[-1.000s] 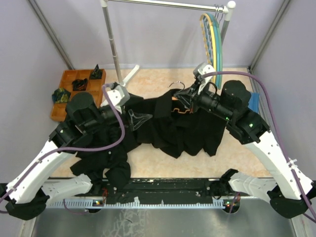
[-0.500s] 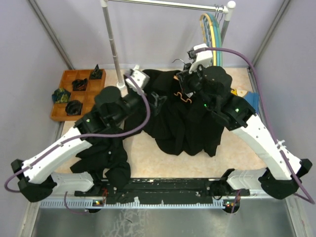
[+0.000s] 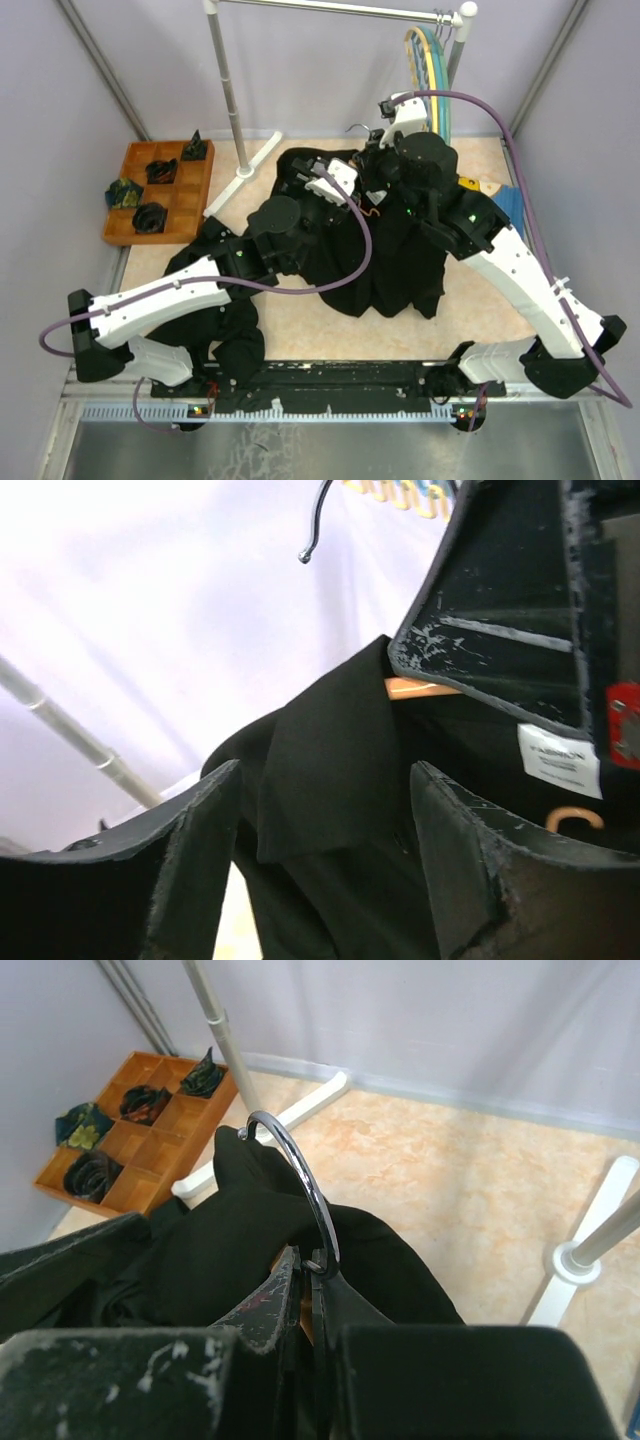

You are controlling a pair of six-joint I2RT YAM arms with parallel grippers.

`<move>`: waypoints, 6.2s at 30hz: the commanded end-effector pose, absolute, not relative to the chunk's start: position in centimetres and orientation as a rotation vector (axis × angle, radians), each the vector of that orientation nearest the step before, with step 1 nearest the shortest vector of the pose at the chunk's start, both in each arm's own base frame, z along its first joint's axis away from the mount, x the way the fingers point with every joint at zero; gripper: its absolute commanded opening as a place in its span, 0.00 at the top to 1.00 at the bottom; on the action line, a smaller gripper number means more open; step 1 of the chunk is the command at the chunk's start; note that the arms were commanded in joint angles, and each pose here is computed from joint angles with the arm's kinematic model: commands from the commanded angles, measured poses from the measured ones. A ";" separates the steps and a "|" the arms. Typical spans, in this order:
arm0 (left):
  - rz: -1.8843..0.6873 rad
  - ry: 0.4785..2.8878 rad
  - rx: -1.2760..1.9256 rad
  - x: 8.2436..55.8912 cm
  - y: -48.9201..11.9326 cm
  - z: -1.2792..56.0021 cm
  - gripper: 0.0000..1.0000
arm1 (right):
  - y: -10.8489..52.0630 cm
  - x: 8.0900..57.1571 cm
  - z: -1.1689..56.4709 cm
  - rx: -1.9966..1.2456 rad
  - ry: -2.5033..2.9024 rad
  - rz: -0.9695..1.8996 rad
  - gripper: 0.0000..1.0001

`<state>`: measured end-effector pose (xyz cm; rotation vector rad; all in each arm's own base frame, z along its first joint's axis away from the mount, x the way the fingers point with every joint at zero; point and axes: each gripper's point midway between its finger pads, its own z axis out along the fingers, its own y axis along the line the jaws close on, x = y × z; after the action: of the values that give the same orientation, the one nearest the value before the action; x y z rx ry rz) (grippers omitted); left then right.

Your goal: Place the shirt on the hanger

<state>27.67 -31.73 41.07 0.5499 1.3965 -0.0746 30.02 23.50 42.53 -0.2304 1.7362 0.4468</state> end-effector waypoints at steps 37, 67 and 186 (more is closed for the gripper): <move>-0.076 1.464 0.273 25.3 -23.9 44.9 1.00 | 19.9 28.9 47.1 -0.172 1.578 0.412 1.00; -0.395 1.477 0.414 19.9 -20.4 41.7 0.09 | 15.4 23.1 54.4 -0.235 1.259 0.533 1.00; -0.672 1.288 1.365 14.0 -36.9 42.4 0.63 | 20.4 14.4 49.1 -0.833 1.277 0.803 1.00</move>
<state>14.25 -36.47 40.98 1.3740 1.3380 -0.6499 14.93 20.36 46.19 -0.8712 1.3951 0.7715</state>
